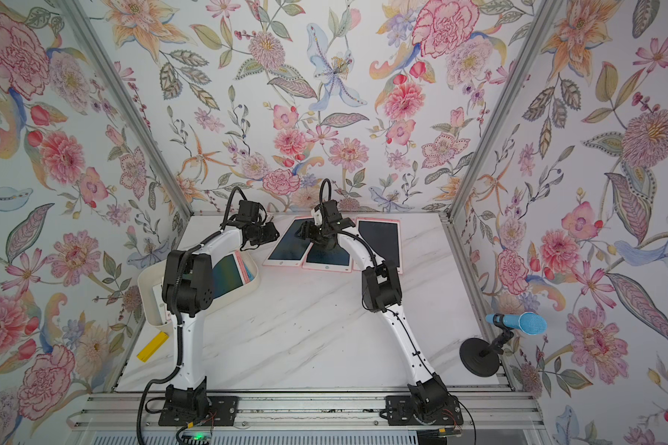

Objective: Take out the writing tablet from the storage box
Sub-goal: Place the writing tablet at the center of the board.

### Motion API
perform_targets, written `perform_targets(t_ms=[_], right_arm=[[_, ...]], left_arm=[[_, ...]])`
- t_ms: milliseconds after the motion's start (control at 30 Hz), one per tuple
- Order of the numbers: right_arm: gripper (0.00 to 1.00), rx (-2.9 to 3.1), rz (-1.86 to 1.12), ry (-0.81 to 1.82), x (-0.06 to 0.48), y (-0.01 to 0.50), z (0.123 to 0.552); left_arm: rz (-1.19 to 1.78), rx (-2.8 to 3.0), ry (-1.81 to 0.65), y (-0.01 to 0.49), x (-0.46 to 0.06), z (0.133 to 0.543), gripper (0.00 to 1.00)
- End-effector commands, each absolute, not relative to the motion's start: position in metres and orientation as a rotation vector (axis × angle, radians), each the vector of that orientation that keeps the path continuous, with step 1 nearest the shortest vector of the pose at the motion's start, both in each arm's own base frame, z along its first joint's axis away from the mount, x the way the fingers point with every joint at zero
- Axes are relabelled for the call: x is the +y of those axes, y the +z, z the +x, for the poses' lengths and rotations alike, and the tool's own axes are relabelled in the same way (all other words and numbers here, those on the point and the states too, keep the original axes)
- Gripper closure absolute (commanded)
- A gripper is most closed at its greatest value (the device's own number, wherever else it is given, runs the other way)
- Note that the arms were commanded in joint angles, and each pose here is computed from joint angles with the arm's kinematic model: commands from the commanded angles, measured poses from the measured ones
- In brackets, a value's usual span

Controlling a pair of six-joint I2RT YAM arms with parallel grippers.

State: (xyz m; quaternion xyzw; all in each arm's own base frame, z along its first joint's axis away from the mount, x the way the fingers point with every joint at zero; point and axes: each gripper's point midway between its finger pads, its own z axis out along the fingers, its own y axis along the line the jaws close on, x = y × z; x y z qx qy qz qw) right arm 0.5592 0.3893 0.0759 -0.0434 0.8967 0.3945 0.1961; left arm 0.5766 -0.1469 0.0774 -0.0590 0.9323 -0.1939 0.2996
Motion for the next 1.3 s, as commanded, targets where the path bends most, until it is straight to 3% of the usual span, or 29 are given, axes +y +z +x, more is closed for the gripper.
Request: perform_targets(t_ms=[0, 333, 533, 800, 1267], right_arm=[[0.30, 2.490, -0.139, 1.060, 0.384, 0.096, 0.560], [0.28, 2.470, -0.171, 1.083, 0.387, 0.104, 0.559], [0.30, 2.460, -0.169, 1.101, 0.389, 0.106, 0.560], [0.30, 2.453, -0.156, 1.114, 0.390, 0.111, 0.560], [0.28, 2.449, -0.133, 1.147, 0.391, 0.114, 0.560]], left_arm=[[-0.142, 2.479, -0.550, 0.078, -0.153, 0.571, 0.62], [0.051, 2.320, -0.665, 0.135, -0.181, 0.527, 0.59], [0.211, 2.344, -0.456, 0.145, -0.192, 0.502, 0.53], [0.318, 2.376, -0.243, 0.135, -0.227, 0.473, 0.50], [0.421, 2.399, -0.111, 0.114, -0.254, 0.465, 0.49]])
